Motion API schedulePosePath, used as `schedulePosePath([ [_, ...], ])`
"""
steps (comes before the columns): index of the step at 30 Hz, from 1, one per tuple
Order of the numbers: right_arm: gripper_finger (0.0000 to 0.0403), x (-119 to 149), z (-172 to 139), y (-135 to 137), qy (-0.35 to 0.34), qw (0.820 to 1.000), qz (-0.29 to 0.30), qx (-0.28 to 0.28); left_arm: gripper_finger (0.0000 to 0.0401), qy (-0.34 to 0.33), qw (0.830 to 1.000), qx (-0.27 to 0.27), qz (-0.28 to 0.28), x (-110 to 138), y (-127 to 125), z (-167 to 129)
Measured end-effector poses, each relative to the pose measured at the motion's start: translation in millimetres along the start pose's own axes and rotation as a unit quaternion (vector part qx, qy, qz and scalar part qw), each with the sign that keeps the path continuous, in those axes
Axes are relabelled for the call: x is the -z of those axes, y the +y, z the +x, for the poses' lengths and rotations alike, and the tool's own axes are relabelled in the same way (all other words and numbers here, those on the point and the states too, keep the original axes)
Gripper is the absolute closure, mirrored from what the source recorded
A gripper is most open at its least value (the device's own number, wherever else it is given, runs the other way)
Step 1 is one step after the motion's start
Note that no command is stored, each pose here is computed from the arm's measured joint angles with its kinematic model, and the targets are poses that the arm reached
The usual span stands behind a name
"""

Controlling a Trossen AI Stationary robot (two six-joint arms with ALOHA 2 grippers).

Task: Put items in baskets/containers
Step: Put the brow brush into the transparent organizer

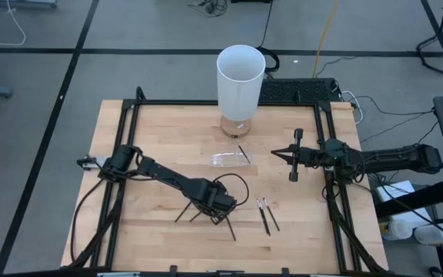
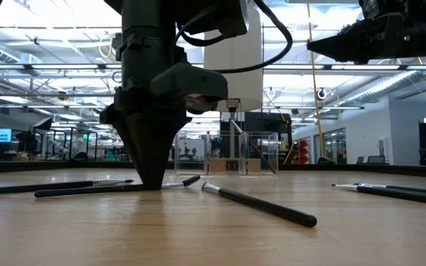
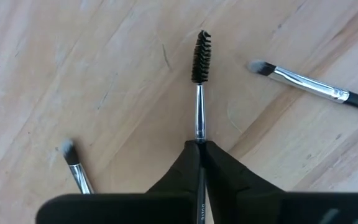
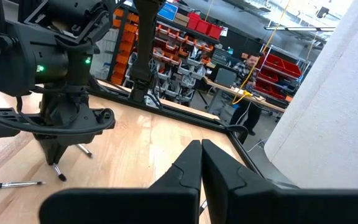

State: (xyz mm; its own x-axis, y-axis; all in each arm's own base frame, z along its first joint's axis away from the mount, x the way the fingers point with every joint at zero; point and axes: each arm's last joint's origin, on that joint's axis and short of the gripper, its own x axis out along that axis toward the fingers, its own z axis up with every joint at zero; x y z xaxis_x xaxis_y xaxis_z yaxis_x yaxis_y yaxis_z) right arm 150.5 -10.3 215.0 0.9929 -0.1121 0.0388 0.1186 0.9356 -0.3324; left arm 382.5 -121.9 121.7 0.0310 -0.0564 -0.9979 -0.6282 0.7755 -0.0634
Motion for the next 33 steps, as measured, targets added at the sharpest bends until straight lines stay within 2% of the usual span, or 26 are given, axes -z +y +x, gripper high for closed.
schedulePosePath([
  [13,0.0403,0.0,0.0,0.0,0.000,1.000,0.004,0.000,0.0394,-0.033,0.998,-0.019,0.051,-4.8,-8.9,-15.0],
  [33,0.0403,0.1,0.0,0.0,0.000,1.000,0.004,0.000,0.0398,-0.061,0.995,-0.038,0.069,-9.7,-13.2,-30.6],
])
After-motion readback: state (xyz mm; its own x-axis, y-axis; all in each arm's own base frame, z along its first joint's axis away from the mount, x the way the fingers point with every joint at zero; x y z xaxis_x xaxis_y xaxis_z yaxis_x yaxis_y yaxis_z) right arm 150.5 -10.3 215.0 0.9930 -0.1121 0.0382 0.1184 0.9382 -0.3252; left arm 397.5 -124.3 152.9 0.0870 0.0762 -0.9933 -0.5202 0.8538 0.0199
